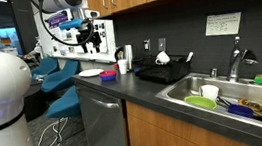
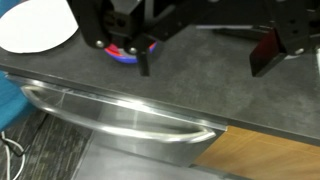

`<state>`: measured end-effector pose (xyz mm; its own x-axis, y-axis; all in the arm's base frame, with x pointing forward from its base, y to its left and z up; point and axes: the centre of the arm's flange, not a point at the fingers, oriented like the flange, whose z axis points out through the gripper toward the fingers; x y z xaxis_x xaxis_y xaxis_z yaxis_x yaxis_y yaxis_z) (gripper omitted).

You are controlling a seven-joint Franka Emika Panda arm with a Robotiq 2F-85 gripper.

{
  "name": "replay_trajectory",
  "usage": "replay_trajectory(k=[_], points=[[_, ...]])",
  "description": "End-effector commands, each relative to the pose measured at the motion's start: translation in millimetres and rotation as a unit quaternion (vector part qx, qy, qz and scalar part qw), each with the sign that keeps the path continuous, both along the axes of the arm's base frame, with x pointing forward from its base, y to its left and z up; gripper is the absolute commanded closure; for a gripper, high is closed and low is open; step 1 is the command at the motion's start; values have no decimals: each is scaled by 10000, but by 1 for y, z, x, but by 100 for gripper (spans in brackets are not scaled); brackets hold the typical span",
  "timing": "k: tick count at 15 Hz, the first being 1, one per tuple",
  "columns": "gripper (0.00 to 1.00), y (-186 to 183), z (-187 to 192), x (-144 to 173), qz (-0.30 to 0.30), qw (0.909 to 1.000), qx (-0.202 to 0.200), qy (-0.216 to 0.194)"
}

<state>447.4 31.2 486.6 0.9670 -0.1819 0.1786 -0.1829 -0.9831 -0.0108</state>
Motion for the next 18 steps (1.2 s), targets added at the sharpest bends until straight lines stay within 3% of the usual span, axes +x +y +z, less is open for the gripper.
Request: replay_trajectory(k=[1,5,10,18], points=[[0,27,-3,-4,474,9966,589,328],[0,52,-10,-11,851,9918,858,407],[0,65,-27,-3,1185,9892,785,-352],[0,94,-78,22,1758,9783,787,-757]])
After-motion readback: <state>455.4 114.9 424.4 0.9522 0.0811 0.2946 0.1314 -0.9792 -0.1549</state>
